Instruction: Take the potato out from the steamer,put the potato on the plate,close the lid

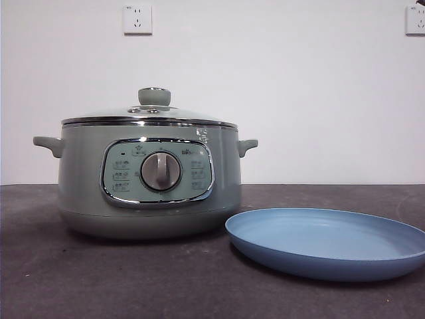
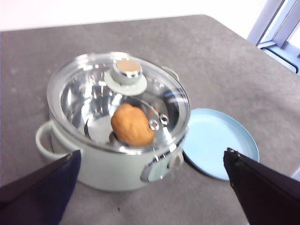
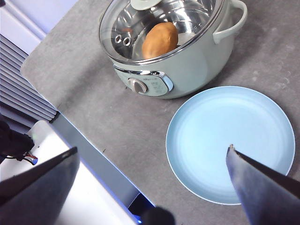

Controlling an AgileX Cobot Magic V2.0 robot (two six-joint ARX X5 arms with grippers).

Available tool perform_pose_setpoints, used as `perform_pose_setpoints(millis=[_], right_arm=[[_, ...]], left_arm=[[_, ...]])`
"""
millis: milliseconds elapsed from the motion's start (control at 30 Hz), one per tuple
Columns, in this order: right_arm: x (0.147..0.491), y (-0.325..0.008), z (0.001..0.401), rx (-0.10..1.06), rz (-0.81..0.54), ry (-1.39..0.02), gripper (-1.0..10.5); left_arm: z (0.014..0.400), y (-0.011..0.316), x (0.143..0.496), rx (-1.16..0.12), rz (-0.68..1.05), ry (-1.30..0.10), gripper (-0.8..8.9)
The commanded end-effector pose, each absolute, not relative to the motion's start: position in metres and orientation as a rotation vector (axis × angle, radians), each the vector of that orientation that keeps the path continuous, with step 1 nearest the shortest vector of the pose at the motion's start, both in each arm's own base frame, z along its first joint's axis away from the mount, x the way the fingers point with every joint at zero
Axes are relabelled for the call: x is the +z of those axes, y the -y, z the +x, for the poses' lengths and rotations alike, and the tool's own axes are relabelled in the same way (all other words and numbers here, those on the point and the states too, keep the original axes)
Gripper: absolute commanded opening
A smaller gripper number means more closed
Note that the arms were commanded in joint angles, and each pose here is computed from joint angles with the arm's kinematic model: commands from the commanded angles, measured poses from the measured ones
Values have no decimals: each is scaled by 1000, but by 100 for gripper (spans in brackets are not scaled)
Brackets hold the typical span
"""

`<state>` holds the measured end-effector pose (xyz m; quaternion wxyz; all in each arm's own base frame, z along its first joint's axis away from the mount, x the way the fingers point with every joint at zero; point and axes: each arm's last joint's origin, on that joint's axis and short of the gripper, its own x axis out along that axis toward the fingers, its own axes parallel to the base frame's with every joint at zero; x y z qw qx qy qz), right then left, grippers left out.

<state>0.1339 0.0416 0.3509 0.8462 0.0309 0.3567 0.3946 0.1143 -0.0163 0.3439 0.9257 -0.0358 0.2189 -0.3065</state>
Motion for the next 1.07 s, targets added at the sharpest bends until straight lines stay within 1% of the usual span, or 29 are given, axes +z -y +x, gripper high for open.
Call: perform_pose_setpoints(millis=[33,167,267,367,533,633,800,1067], right_arm=[[352,-42,134,836,62,-745,598],[352,-42,134,836,62,-745,598],[352,-42,134,836,62,-745,598],[352,-42,134,836,62,-745,598],[352,-42,134,836,62,-746,598],[352,-42,134,836,62,-746,598],[352,-42,134,836,62,-746,598],[352,-42,134,836,62,-746,598]], left_arm=[[124,19,347,-648,-74,-422,597],[144,26,351,-680,-64,-438,597],[161,34,356,-666,-40,-465,597],[183,44,363,-658,-10,-462,597],[222,66,366,-681,26,-458,597],[246,80,363,-699,38,-476,596],[280,104,352,-682,106,-529,596],[315,127,328,-644,188,-596,596]])
